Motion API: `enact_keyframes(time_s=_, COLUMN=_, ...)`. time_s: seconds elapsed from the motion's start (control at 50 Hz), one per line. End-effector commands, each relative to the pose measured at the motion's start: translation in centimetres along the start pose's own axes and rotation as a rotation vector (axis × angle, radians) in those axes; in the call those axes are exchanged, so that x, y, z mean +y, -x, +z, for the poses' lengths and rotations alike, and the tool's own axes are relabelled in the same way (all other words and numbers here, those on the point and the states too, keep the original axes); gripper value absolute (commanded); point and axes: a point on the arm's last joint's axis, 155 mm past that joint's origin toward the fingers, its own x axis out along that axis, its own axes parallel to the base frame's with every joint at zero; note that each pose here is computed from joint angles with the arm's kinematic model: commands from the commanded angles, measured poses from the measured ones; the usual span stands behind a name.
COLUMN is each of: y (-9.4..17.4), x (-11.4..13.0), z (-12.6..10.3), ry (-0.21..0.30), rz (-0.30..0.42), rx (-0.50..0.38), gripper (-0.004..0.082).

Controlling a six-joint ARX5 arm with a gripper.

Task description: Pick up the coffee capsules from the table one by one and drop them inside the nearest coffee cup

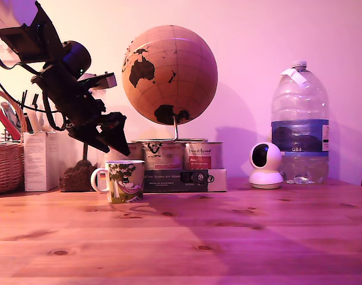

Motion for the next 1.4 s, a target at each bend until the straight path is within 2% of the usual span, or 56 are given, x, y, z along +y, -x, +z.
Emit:
enact_keyframes(time_s=0.0, y=-1.2, x=-0.2, z=-1.1, ry=0.003, rz=-0.015, rx=0.021, gripper=0.0734)
enact_keyframes(time_s=0.06, y=-1.0, x=-0.1, z=-1.0, ry=0.004, rz=-0.019, rx=0.014, gripper=0.0688)
enact_keyframes(time_s=0.14, y=-0.6, x=-0.1, z=-0.7, ry=0.005, rz=-0.024, rx=0.004, gripper=0.0567)
enact_keyframes(time_s=0.32, y=0.7, x=-0.6, z=0.8, ry=-0.002, rz=-0.056, rx=-0.045, gripper=0.0125)
enact_keyframes(time_s=0.38, y=1.3, x=-0.7, z=1.3, ry=-0.006, rz=-0.058, rx=-0.058, gripper=0.0019)
enact_keyframes(time_s=0.42, y=1.5, x=-0.7, z=1.5, ry=-0.007, rz=-0.057, rx=-0.063, gripper=-0.0019)
enact_keyframes(time_s=0.56, y=2.8, x=-0.6, z=2.0, ry=-0.009, rz=-0.035, rx=-0.106, gripper=-0.0024)
enact_keyframes(time_s=0.64, y=3.8, x=-0.4, z=2.1, ry=0.020, rz=-0.013, rx=-0.150, gripper=-0.0024)
enact_keyframes(time_s=0.74, y=5.2, x=-0.6, z=2.0, ry=0.028, rz=0.012, rx=-0.198, gripper=-0.0024)
enact_keyframes(time_s=0.92, y=7.8, x=-1.2, z=0.8, ry=0.087, rz=0.043, rx=-0.265, gripper=-0.0024)
enact_keyframes(time_s=1.04, y=9.7, x=-2.1, z=0.0, ry=0.092, rz=0.065, rx=-0.323, gripper=-0.0024)
enact_keyframes(time_s=1.08, y=10.4, x=-2.4, z=-0.2, ry=0.112, rz=0.072, rx=-0.342, gripper=-0.0024)
enact_keyframes(time_s=1.38, y=13.7, x=-4.9, z=-2.7, ry=0.162, rz=0.082, rx=-0.410, gripper=-0.0024)
